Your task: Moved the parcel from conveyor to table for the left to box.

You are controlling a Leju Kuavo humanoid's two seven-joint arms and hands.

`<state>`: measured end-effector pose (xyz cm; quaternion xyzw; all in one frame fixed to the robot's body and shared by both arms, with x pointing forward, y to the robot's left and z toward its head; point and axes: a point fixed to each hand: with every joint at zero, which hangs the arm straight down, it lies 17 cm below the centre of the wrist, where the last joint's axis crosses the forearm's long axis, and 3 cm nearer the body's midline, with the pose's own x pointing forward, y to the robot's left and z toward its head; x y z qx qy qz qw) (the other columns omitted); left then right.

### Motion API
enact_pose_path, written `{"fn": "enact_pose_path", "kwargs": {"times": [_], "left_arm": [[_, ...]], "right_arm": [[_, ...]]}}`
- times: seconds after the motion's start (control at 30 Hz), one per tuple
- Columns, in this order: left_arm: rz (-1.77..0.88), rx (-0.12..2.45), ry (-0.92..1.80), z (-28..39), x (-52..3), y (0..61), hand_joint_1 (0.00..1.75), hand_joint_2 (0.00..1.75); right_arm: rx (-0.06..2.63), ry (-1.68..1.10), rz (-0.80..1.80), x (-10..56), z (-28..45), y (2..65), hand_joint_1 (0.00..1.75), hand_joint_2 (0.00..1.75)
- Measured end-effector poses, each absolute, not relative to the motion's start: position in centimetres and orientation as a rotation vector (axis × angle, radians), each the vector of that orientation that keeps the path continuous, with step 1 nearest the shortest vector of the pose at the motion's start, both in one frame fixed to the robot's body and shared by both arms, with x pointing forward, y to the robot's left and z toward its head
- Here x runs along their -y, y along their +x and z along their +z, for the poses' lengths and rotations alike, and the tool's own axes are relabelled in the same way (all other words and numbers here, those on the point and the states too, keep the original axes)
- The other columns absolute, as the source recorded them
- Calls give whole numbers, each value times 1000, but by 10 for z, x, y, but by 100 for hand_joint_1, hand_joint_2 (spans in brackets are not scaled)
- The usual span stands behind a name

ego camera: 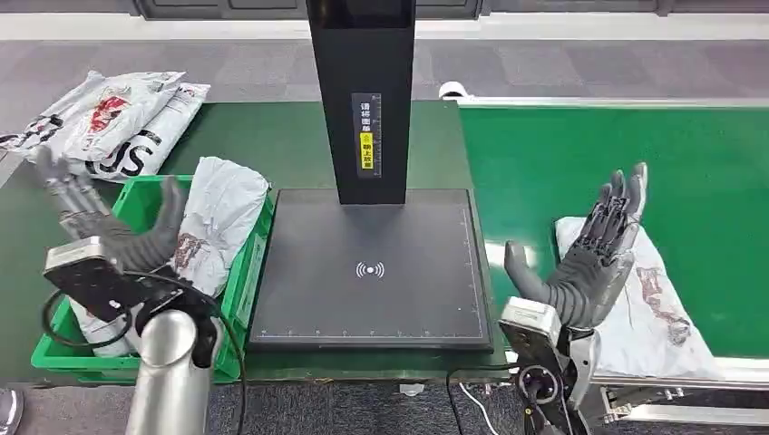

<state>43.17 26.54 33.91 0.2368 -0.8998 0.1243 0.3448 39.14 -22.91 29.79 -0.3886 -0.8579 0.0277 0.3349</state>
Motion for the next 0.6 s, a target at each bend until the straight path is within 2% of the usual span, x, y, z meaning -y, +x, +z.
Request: {"fn": "enact_pose_path", "kwargs": {"times": [0.13, 0.3, 0.4, 0.6], "left_arm": [[177, 2356, 409, 335, -210, 437, 0, 175], [12, 2358, 252, 325, -160, 436, 0, 175], [-38, 2350, 232, 320, -149, 436, 0, 175], [-74, 2334, 234, 312, -146, 436, 0, 175]], "right_arm": [[2036, -1287, 245, 265, 262, 402, 0, 175], [1625, -1548, 364, 340, 207, 401, 0, 175], [1382, -1625, 328, 394, 174, 382, 0, 175], [1151, -1665, 311, 446, 132, 351, 0, 175]]}}
